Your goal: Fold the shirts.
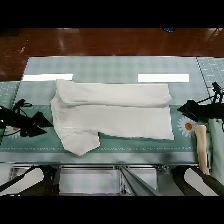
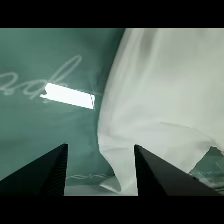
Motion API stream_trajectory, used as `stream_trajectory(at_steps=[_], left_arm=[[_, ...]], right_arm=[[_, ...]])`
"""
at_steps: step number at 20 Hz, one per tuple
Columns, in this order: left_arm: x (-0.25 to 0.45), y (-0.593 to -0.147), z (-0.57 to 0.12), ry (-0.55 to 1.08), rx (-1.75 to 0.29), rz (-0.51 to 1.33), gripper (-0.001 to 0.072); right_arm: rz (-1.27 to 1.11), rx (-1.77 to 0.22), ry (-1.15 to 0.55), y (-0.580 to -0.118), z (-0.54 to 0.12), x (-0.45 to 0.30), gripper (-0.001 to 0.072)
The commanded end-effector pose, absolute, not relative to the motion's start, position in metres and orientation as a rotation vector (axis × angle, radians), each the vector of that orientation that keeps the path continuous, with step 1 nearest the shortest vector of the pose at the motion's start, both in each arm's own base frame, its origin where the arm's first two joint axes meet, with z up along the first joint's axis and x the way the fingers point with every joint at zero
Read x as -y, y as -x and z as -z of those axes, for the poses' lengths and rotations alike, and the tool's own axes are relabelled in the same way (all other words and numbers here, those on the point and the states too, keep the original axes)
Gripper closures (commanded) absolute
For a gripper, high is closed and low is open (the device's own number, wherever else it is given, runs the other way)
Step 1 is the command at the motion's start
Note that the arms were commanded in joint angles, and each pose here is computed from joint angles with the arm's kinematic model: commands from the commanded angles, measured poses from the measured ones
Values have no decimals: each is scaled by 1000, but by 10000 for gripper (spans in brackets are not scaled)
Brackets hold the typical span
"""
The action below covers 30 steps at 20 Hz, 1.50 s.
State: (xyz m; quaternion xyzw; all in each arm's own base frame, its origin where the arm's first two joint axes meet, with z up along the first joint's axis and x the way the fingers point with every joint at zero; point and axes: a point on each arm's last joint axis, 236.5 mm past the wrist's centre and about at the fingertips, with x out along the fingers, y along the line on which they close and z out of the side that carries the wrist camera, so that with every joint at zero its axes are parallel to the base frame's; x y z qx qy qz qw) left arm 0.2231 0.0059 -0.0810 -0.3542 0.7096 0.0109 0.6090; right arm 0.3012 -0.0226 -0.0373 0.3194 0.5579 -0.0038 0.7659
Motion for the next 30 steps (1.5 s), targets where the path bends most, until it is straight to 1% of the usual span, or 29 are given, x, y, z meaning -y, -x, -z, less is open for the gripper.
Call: stream_trajectory(at_steps=[1, 3, 5, 8, 11, 12, 13, 14, 16, 17, 18, 21, 26, 28, 30], left_arm=[[18, -200, 96, 909, -1656, -15, 199], [37, -208, 101, 974, -1613, 5, 199], [55, -210, 107, 989, -1597, 42, 199], [70, -211, 114, 944, -1596, 66, 200], [80, -214, 114, 894, -1585, 113, 204], [82, -215, 113, 874, -1579, 143, 275], [84, -215, 111, 876, -1576, 158, 535], [86, -217, 108, 879, -1568, 181, 688], [94, -224, 101, 886, -1529, 245, 689], [97, -227, 98, 902, -1511, 259, 689], [100, -231, 95, 914, -1493, 277, 689], [102, -234, 92, 934, -1479, 283, 689], [102, -234, 92, 917, -1474, 300, 689], [102, -234, 92, 910, -1471, 305, 689], [102, -234, 92, 911, -1471, 304, 689]], right_arm=[[-76, -1163, -788, -298, 33, -5, 303], [-115, -1154, -802, -299, 27, -12, 303], [-125, -1146, -790, -303, 22, -11, 303], [-114, -1104, -781, -316, 6, -4, 303], [-33, -972, -858, -335, -24, 36, 303], [13, -949, -876, -332, -28, 57, 303], [63, -967, -903, -319, -23, 74, 303], [108, -1049, -910, -296, -7, 82, 303], [202, -1319, -904, -231, 39, 75, 303], [195, -1431, -900, -203, 57, 63, 303], [172, -1477, -907, -191, 69, 49, 303], [79, -1570, -940, -176, 87, 9, 303], [6, -1688, -920, -172, 104, -20, 303], [-14, -1651, -925, -189, 111, -30, 303], [2, -1551, -971, -219, 116, -35, 305]])
